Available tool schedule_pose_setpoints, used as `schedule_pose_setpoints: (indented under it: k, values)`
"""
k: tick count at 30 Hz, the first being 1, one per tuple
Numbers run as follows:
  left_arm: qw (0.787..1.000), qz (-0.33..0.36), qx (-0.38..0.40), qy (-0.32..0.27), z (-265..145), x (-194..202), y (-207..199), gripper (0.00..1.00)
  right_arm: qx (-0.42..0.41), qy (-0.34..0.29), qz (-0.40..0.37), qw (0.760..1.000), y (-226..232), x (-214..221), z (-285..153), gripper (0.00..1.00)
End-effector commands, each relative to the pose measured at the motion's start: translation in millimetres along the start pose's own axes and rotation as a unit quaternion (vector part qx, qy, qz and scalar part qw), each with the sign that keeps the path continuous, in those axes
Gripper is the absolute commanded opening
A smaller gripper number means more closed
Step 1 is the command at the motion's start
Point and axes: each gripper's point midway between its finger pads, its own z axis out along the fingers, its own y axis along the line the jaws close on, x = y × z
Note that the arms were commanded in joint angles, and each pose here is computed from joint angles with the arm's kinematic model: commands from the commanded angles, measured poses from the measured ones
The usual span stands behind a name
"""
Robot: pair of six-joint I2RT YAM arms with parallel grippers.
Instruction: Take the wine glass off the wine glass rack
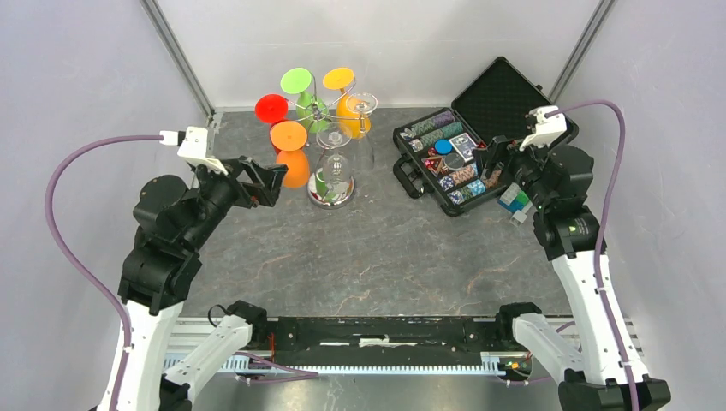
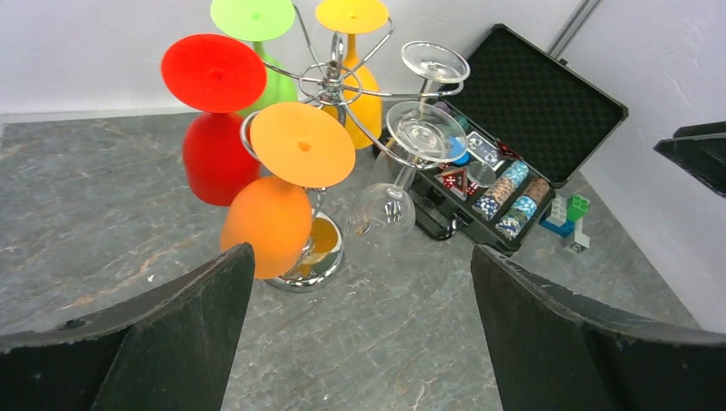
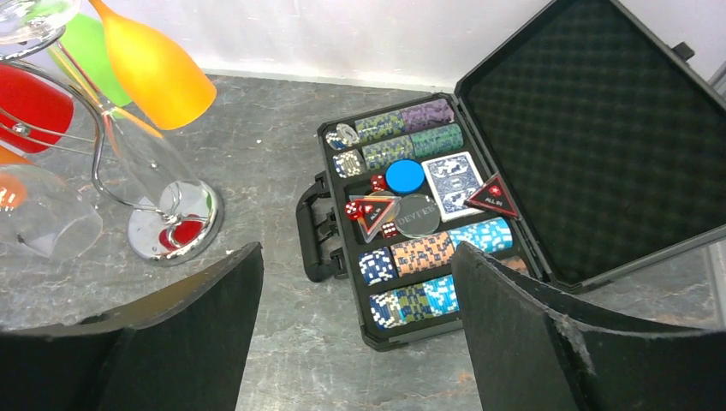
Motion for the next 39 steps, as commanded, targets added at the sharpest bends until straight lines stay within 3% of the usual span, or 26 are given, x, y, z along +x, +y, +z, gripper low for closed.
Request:
schedule_pose_setpoints:
  k: [1,8,12,15,20,26,33,36,39]
  values:
    - [0.999,-0.029,0.038,-0.013,6,-2,-14,1.00,-0.027,-0.029,0.018,0.999,11,-7,1,0.86]
    - [0.991,-0.075,0.106,0.018,16,9,-41,1.00,-0.062,-0.020,0.063,0.996,24,10,3,0.86]
    - [0.973,-0.177,0.145,0.039,19,4,-64,1.00,-0.075,-0.016,0.129,0.989,32,26,2,0.84]
    - [0.945,-0.264,0.189,0.026,20,-7,-82,1.00,-0.101,-0.025,0.194,0.975,44,37,-1,0.81]
    - [0.924,-0.349,0.154,0.028,42,1,-73,1.00,-0.103,-0.036,0.260,0.960,46,57,-8,0.79]
    - [0.906,-0.407,0.107,0.053,76,20,-63,0.77,-0.082,-0.028,0.271,0.959,40,77,-14,0.79]
    - [0.912,-0.405,0.062,0.032,97,20,-55,0.53,-0.071,-0.028,0.275,0.958,36,89,-20,0.80]
    - [0.912,-0.404,0.065,0.040,108,19,-58,0.38,-0.069,-0.028,0.265,0.961,36,88,-21,0.80]
    - [0.914,-0.400,0.057,0.043,114,16,-58,0.37,-0.062,-0.020,0.254,0.965,33,90,-23,0.80]
